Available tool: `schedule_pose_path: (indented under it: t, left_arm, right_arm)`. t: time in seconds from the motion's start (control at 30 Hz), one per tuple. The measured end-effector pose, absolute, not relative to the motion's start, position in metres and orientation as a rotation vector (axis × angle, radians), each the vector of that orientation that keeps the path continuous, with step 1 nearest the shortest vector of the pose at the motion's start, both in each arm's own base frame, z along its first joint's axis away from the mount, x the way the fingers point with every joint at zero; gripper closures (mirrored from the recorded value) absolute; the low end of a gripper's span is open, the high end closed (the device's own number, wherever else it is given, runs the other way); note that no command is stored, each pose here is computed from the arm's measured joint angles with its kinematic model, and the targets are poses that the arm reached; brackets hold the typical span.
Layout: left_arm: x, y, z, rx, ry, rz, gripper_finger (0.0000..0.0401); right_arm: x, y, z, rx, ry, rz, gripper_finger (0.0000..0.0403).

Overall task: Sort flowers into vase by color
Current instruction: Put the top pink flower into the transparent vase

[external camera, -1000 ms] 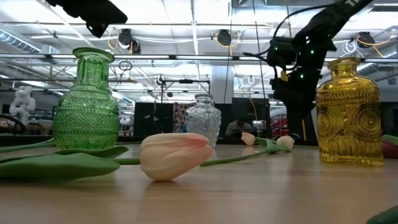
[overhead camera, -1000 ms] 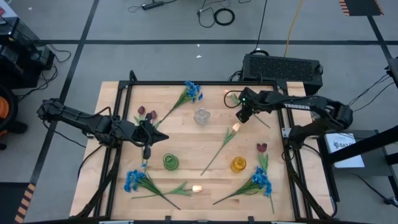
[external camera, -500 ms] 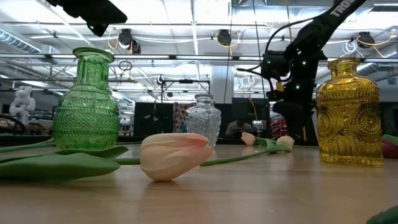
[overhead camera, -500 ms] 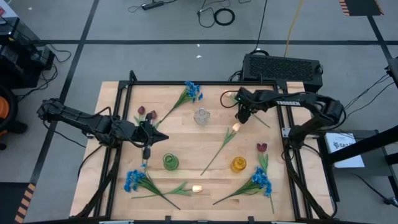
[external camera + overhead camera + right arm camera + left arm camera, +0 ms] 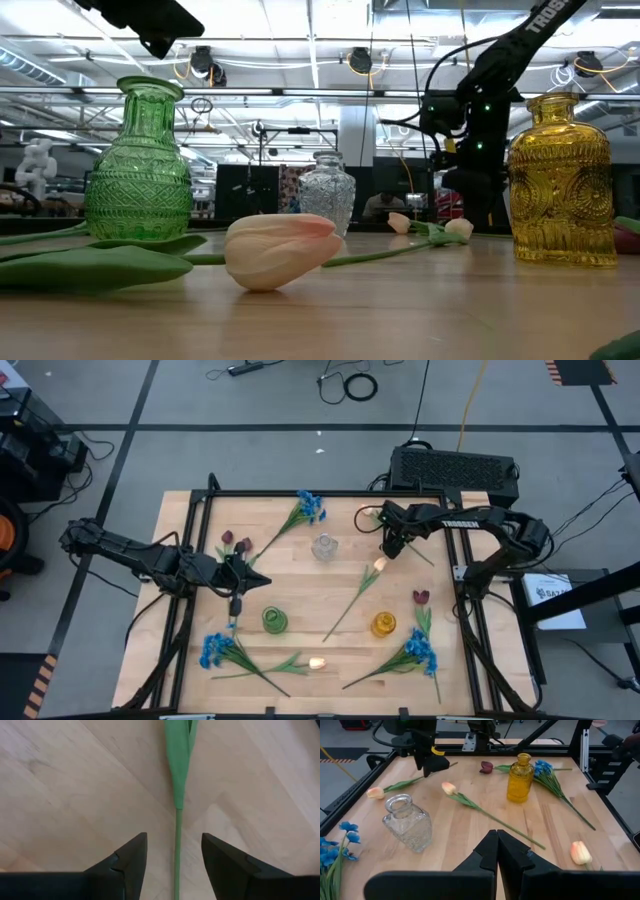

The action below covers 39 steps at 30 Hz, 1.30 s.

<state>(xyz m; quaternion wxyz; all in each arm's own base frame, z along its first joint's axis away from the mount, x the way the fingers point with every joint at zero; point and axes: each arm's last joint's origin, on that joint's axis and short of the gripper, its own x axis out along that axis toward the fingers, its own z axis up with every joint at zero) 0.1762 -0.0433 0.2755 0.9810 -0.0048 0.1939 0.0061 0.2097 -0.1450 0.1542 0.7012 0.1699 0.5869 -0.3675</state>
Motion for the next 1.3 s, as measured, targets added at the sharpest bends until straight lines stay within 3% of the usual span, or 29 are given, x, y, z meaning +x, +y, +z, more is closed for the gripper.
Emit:
schedule_pose_path:
  t: [0.47,1.0,1.3]
  left_arm:
    - [0.176,-0.044,0.276,-0.012,0.390,0.007,0.0390]
    - [0.176,-0.044,0.276,-0.013,0.391,0.004,0.0390]
    - [0.176,-0.044,0.276,-0.012,0.391,0.003,0.0390]
  right_arm:
    - [0.214,-0.149,0.135,0.400,1.370,-0.808,0.0247]
    - [0.209,-0.155,0.134,0.460,1.371,-0.754,0.0393]
    - [0.204,-0.152,0.141,0.461,1.370,-0.767,0.0401]
